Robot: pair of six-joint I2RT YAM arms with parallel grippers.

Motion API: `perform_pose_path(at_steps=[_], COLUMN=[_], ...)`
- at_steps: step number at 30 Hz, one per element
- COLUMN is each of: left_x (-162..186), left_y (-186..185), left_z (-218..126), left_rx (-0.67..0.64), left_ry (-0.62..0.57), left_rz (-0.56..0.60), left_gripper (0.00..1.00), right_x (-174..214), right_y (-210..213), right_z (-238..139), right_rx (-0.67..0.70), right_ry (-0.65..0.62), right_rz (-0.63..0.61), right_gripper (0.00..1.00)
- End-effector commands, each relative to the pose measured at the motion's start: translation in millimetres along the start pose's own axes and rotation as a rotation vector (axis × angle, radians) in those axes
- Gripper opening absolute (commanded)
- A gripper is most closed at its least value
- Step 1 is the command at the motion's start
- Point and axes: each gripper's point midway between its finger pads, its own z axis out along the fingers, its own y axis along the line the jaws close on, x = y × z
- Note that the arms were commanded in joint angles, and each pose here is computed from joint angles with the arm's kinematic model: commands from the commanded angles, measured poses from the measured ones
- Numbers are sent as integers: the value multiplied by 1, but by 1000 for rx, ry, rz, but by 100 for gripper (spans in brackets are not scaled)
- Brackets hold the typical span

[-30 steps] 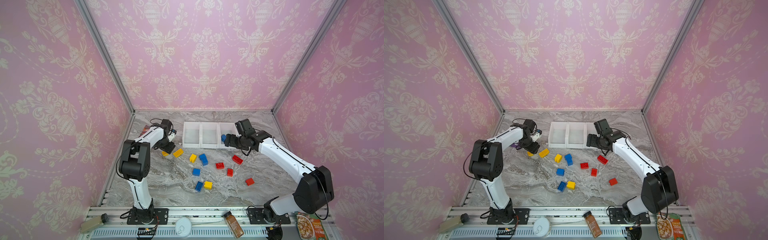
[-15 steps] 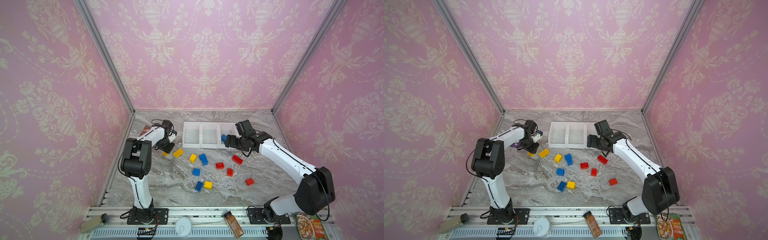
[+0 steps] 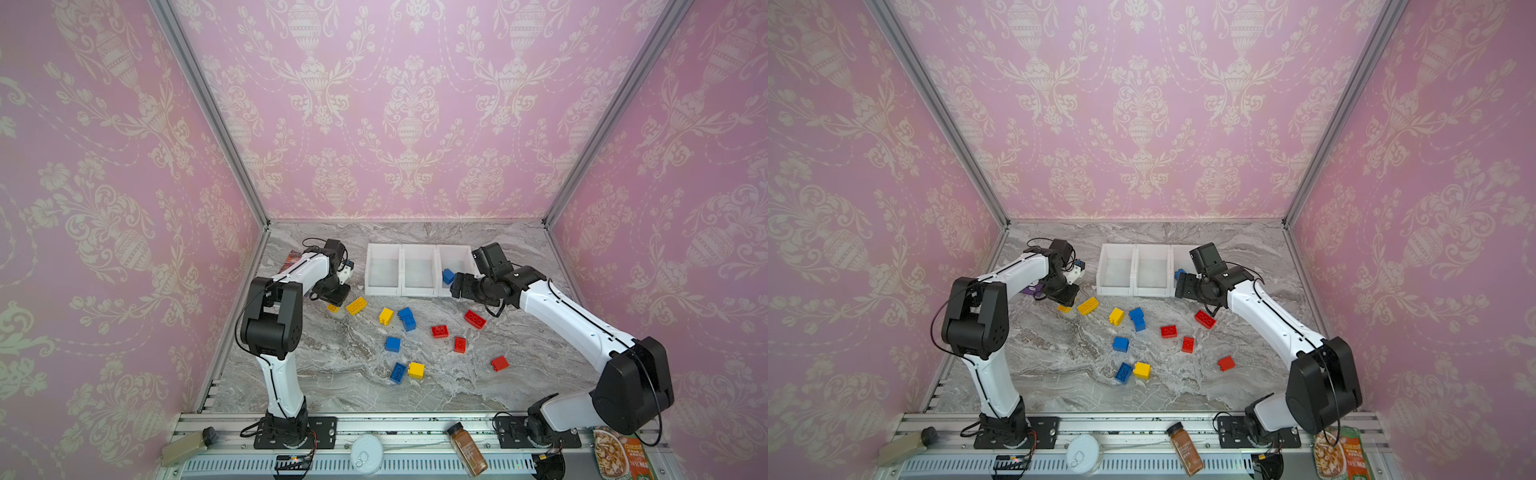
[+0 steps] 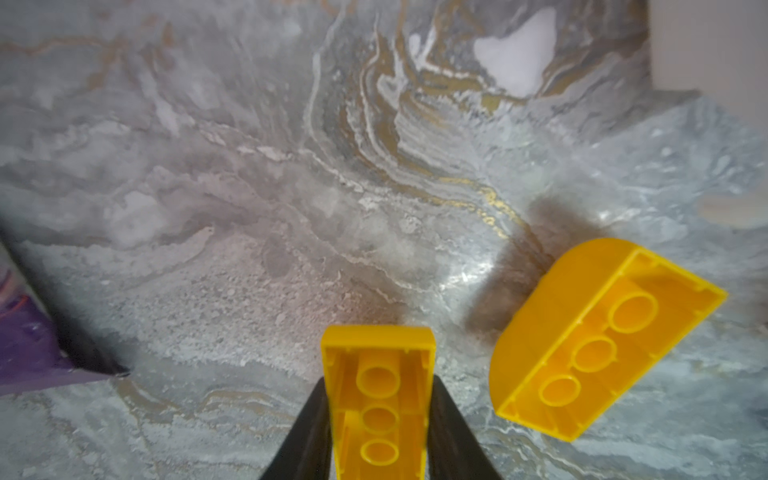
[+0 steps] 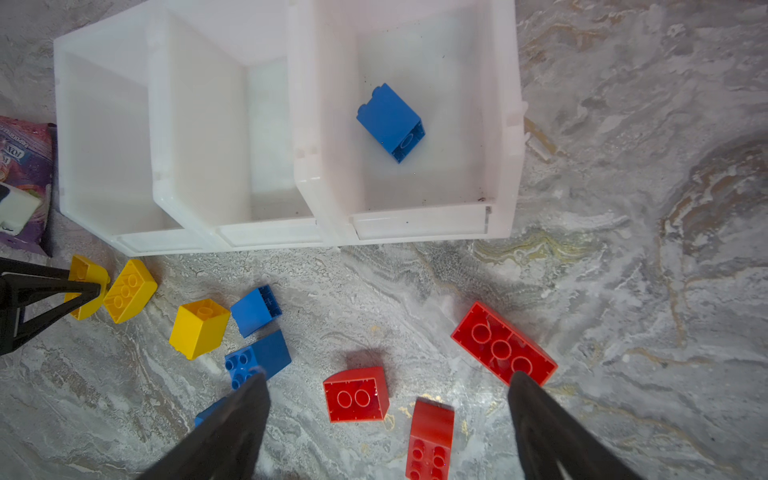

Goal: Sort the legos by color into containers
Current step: 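Carry the yellow brick with the left gripper over the bin compartment nearest it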

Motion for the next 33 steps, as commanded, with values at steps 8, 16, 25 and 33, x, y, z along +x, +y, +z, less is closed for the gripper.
perform_pose_path(at_steps=[8,16,25,33], left_x=[-60,-112,-146,-144], left_y=[-55,-102,-125,-119], left_z=[-105,-121,-60,-26], left_rx=[42,112,112,63], left_ry=[-365,-494,-421,-365], left_rz=[-3,52,63,53], left_gripper=[26,26,24,28], right_x=[1,2,6,11], right_y=[-3,-3,-5,-4], right_z=[-9,-11,-16,-13], right_rx=[-9,-22,-23,-27], right_ry=[-18,-25,-28,-15], right_rz=[21,57,66,53], right_gripper=[91,91,91,91])
